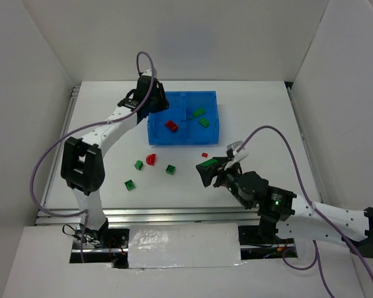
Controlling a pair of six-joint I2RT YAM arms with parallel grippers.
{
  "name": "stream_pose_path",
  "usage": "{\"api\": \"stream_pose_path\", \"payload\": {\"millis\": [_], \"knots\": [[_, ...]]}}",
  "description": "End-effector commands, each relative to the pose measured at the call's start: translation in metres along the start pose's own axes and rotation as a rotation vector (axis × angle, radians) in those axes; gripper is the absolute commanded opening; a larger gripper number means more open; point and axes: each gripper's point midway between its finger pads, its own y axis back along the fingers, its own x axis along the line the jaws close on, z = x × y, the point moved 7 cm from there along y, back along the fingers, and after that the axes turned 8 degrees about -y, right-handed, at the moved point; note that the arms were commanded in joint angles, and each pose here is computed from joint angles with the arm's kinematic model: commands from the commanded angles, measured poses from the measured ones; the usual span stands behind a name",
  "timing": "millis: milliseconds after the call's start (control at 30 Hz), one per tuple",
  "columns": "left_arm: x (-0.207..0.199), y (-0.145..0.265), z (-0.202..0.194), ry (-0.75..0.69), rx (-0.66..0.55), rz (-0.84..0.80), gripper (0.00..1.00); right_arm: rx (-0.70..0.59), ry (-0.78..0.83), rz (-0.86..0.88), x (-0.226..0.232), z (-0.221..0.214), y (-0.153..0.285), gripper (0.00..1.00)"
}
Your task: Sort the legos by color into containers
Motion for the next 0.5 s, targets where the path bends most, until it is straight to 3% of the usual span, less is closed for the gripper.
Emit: {"api": "stream_pose_path", "payload": {"millis": [0,33,67,100,200,233,267,367,400,433,467], "knots": [[0.005,-0.018,0.028,-0.005,-0.049,0.008,0.56,-0.056,-0.072,-0.072,-0.006,0.021,0.004,0.00],[0.008,-0.024,0.027,0.000,-0.037,0.013,0.68,-0.063,-0.076,-0.087,-0.008,0.024,0.003,0.00],[0.007,-0.028,0.030,0.003,-0.041,0.007,0.89,-0.053,-0.069,-0.104,-0.010,0.022,0.000,0.01],[0.008,-0.036,0.025,0.005,-0.015,0.002,0.99,-0.047,-0.072,-0.107,-0.011,0.022,-0.003,0.01],[0.007,-0.024,0.037,0.020,-0.022,-0.008,1.00,-0.020,-0.087,-0.245,-0.034,0.031,-0.025,0.06],[0.006,-0.015,0.042,0.026,-0.039,-0.009,0.99,0.003,-0.122,-0.213,-0.032,0.043,-0.033,0.06],[0.007,-0.009,0.040,0.029,-0.043,-0.013,0.99,0.026,-0.139,-0.304,-0.057,0.044,-0.052,0.06],[0.006,0.046,0.053,0.054,-0.079,-0.029,0.99,0.077,-0.144,-0.359,-0.076,0.056,-0.097,0.07],[0.001,0.086,0.069,0.066,-0.148,-0.069,1.00,0.110,-0.131,-0.382,-0.080,0.055,-0.109,0.08],[-0.001,0.105,0.068,0.070,-0.169,-0.092,0.99,0.086,-0.135,-0.378,-0.076,0.076,-0.123,0.09],[0.004,0.114,0.051,0.083,-0.150,-0.089,1.00,0.154,-0.119,-0.411,-0.085,0.062,-0.146,0.11]]}}
